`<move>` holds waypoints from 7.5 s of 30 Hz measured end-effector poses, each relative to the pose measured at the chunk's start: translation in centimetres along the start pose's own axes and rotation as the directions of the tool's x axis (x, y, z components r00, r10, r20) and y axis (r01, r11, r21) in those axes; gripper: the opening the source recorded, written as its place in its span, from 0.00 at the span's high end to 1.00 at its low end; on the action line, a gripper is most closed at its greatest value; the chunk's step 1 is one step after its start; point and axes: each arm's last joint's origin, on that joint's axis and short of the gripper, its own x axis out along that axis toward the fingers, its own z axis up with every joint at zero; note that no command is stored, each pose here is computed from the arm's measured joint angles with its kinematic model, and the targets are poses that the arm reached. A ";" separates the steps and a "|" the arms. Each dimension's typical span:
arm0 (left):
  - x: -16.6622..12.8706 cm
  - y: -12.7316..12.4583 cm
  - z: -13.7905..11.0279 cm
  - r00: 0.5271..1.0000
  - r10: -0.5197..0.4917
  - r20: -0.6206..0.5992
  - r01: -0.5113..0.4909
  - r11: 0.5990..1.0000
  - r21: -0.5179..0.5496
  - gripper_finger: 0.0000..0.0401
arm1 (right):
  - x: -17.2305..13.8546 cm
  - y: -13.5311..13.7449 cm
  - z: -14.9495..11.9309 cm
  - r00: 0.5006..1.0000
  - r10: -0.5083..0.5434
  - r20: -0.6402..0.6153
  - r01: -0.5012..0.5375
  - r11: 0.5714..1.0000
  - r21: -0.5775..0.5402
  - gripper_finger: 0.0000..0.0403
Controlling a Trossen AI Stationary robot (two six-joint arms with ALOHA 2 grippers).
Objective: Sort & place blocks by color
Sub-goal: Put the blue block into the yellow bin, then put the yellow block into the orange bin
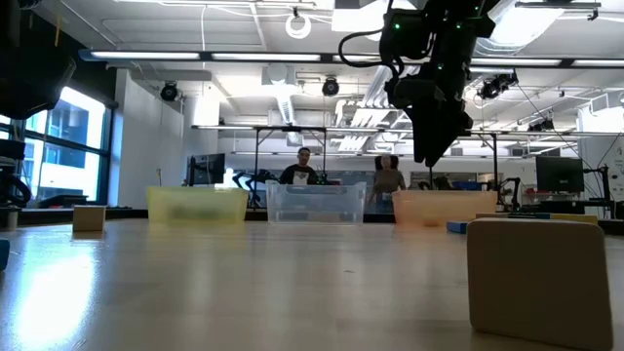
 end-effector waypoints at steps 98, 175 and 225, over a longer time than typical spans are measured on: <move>-18.2 15.7 37.5 0.864 -0.435 0.252 0.354 0.883 0.309 0.78 | -7.5 3.7 7.9 0.635 0.568 0.524 0.158 0.568 -0.808 0.53; -10.3 25.7 45.0 0.963 0.015 0.268 -0.069 0.979 0.193 0.55 | -4.8 4.7 -1.8 0.996 -0.037 -0.083 0.057 0.967 0.248 0.52; -13.6 18.2 44.5 0.934 -0.088 0.347 -0.058 0.920 0.389 0.55 | 4.3 4.2 -11.9 0.913 -0.057 -0.404 0.189 0.936 0.296 0.46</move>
